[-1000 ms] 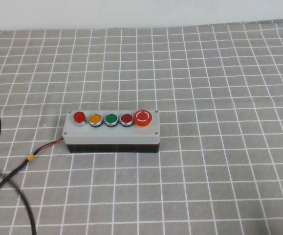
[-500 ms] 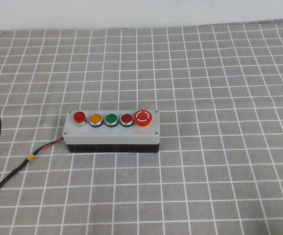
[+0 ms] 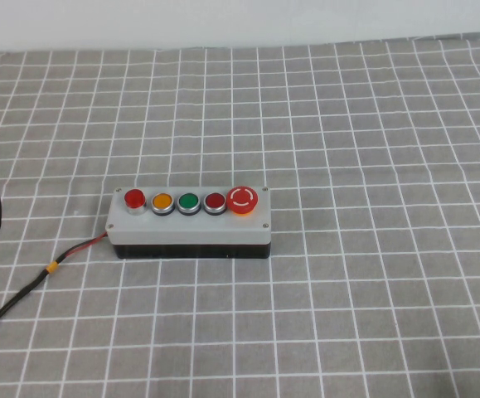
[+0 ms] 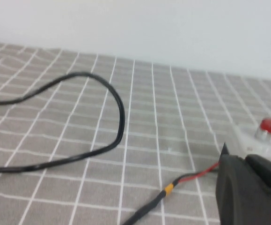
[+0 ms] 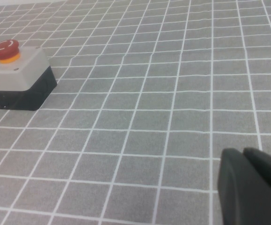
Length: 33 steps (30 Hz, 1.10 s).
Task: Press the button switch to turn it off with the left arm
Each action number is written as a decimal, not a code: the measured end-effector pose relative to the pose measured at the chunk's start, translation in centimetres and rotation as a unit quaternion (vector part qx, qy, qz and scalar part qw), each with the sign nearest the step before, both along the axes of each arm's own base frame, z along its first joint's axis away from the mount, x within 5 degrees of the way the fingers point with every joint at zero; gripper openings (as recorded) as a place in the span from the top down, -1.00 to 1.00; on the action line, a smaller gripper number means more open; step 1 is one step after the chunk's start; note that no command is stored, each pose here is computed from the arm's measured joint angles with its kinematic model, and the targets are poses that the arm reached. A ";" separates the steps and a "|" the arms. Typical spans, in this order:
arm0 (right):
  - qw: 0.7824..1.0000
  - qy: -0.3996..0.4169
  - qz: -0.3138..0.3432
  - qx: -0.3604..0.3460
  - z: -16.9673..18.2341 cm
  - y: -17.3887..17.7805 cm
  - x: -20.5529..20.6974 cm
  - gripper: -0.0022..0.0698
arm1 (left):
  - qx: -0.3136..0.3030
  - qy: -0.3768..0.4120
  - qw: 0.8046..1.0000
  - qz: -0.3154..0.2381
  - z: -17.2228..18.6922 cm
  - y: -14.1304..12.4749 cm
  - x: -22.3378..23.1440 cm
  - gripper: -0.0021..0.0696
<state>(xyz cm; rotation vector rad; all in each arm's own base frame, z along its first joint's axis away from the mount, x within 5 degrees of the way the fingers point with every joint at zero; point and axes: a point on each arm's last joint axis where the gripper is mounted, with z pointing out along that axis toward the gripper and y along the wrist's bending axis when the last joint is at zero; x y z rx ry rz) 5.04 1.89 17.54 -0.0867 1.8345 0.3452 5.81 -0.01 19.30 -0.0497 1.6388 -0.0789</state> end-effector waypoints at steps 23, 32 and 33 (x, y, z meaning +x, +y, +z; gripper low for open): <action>1.000 0.000 0.000 0.000 0.0 0.0 0.0 0.99 | 0.017 0.075 0.997 -0.004 -1.4 0.0 -0.4 0.95; 1.000 0.000 0.000 0.000 0.0 0.0 0.0 0.99 | -0.007 0.122 0.993 0.001 -2.2 0.0 -0.6 0.95; 1.000 0.000 0.000 0.000 0.0 0.0 0.0 0.99 | -0.007 0.122 0.992 0.001 -2.3 0.0 -0.6 0.95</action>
